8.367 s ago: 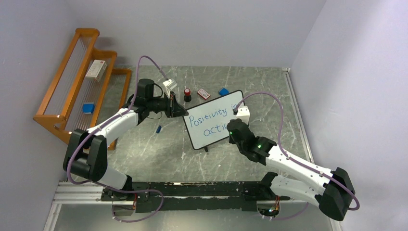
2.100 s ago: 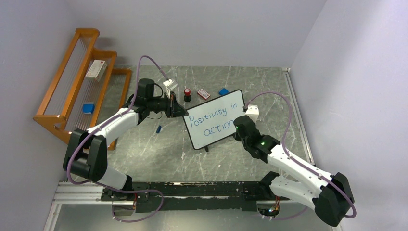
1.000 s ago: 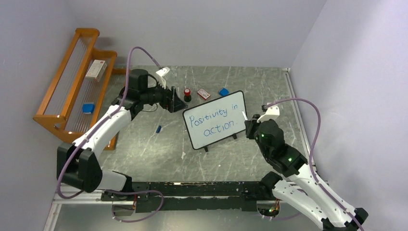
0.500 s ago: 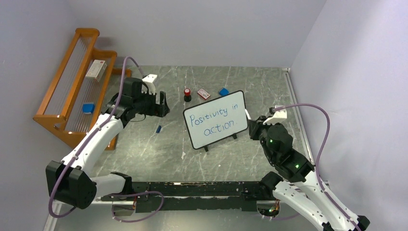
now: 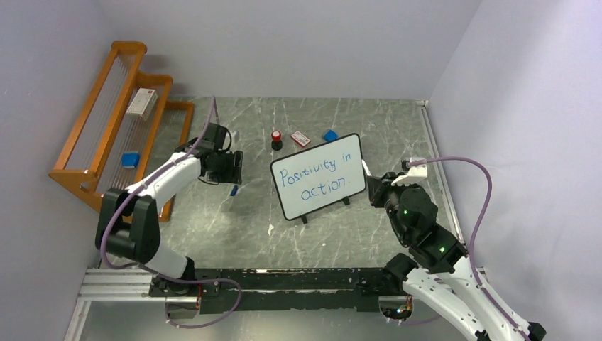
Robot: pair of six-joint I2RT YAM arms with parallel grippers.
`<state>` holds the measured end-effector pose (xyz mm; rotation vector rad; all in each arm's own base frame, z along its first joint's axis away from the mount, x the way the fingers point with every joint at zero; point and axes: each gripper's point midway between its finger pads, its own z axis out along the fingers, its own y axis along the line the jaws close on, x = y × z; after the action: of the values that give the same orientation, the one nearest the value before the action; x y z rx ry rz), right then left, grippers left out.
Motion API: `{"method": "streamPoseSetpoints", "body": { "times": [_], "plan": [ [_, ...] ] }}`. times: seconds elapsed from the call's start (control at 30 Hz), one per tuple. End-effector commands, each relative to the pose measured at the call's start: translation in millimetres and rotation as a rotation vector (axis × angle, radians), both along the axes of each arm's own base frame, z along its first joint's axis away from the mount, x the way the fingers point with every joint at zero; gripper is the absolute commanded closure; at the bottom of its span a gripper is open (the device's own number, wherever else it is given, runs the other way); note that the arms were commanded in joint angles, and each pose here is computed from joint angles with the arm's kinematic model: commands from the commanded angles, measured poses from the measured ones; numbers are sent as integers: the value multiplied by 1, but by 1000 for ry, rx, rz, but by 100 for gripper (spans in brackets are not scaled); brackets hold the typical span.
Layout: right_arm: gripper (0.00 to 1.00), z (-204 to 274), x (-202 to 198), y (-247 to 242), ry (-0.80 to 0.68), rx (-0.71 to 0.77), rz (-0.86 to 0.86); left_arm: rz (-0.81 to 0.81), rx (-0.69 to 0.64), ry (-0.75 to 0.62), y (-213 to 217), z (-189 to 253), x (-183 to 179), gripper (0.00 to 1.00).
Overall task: Write a sentence on the whiteboard
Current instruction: Close the whiteboard marker at the center of the board.
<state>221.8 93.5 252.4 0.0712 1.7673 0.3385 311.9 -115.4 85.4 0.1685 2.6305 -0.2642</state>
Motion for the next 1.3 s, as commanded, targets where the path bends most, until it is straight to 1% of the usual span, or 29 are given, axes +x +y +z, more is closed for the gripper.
{"method": "streamPoseSetpoints", "body": {
  "times": [0.0, 0.07, 0.17, 0.37, 0.6, 0.8, 0.9, 0.97, 1.07, 1.13, 1.27],
  "plan": [
    [100, 2, 0, -1, -20, 9, 0, 22, 25, 69, 6, -21, -3, 41],
    [100, 4, 0, -2, -27, 14, -7, 18, 36, 89, 6, -30, -2, 49],
    [100, 5, -1, -4, -33, 20, -10, -1, 37, 129, 4, -39, -3, 55],
    [100, 3, 1, -3, -25, 16, -11, -7, 81, 174, 10, -55, -6, 62],
    [100, 0, 3, 0, -15, 4, -5, -23, 84, 212, 8, -72, -3, 69],
    [100, -2, 4, 0, -10, -3, -8, -34, 103, 271, 9, -90, -13, 75],
    [100, -3, 4, 1, -8, -5, -8, -42, 135, 301, 13, -97, -19, 81],
    [100, -3, 5, 1, -6, -9, -7, -52, 147, 313, 14, -97, -24, 86],
    [100, -4, 6, 3, -1, -16, 0, -59, 145, 294, 12, -91, -24, 94],
    [100, -5, 6, 5, 1, -19, 9, -59, 143, 256, 13, -80, -20, 95],
    [100, -4, 6, 7, -1, -22, 23, -60, 136, 116, 13, -42, -3, 95]
  ]
}}
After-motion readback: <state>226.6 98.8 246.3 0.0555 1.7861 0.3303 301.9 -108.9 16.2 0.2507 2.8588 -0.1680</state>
